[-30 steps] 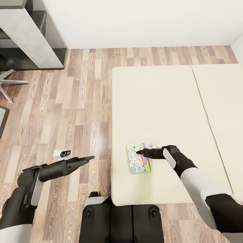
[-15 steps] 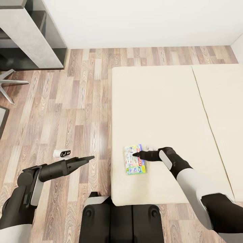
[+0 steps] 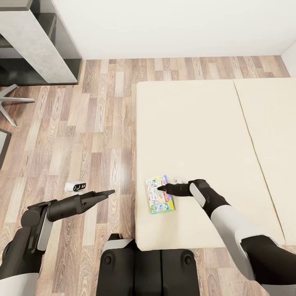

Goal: Put all the toys in the child's room - the three board games (two on the bed and one on the table), the two jigsaw puzzles on the table, and the tennis ball on the table - inside the toy box on the table in the child's room.

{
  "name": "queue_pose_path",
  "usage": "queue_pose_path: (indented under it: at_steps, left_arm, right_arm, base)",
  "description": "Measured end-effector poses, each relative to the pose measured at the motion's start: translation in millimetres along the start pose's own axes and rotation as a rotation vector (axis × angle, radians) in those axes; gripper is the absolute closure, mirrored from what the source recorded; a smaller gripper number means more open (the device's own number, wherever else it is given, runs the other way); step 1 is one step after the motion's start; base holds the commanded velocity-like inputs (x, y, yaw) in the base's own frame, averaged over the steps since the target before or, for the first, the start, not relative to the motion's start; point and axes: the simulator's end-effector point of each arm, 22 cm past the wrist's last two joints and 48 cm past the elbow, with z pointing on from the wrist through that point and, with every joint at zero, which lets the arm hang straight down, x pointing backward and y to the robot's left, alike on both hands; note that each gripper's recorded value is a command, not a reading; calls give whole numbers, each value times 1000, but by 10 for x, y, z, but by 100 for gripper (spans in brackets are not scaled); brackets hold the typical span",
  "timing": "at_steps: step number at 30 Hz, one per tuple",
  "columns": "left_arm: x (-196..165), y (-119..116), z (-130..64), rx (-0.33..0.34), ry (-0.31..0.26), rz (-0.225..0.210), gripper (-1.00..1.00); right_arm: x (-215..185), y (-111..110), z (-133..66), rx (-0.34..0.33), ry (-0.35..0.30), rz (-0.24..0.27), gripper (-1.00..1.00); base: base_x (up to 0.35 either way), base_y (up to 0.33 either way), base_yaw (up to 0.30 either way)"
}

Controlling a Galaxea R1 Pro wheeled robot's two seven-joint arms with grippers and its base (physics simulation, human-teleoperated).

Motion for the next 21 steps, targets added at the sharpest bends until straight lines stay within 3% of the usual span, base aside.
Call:
queue_pose_path:
  at_steps: [21]
  left_arm:
    - [-2,5,-14,-4,2,1,-100]
  right_arm:
    - [9,58,24,-8,1,-2,-100]
  base:
    - [0,0,0]
